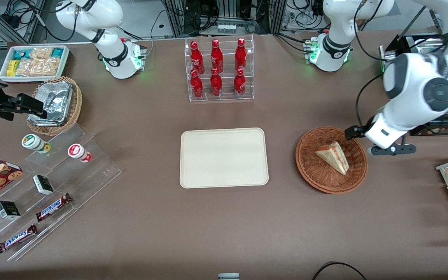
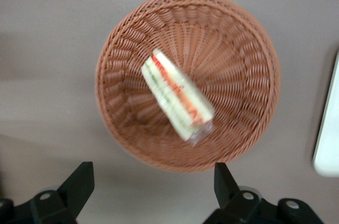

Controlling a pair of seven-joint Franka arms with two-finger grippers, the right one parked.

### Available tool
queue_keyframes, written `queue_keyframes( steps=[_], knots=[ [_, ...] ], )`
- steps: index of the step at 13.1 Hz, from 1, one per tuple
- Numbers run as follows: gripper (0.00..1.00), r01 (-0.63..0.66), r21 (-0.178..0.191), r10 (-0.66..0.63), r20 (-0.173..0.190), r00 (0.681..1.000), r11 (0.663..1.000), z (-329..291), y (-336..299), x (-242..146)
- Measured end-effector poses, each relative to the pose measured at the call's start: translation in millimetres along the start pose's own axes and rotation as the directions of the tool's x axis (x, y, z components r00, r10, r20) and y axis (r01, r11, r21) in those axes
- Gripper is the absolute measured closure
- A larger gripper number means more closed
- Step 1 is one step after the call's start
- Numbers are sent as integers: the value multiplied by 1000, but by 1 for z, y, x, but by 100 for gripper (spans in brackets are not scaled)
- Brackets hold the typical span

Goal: Place sandwich from basket to tray
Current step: 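Move the left gripper over the wicker basket above the wrapped sandwich, then lower the left gripper and close it on the wrapped sandwich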

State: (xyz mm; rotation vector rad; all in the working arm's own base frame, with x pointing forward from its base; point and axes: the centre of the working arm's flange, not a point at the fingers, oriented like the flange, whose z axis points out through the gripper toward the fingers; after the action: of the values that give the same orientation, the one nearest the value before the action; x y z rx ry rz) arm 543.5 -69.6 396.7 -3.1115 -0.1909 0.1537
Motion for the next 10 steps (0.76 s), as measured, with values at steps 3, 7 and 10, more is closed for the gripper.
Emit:
queue_keyframes(
  steps=[3, 7, 10],
  knots=[
    [0, 232, -12, -232, -27, 972, 973, 24, 30, 3],
    [0, 437, -9, -437, -12, 899, 900, 48, 38, 8],
    [0, 538, -38, -540, -34, 841, 842, 58, 37, 6]
  ],
)
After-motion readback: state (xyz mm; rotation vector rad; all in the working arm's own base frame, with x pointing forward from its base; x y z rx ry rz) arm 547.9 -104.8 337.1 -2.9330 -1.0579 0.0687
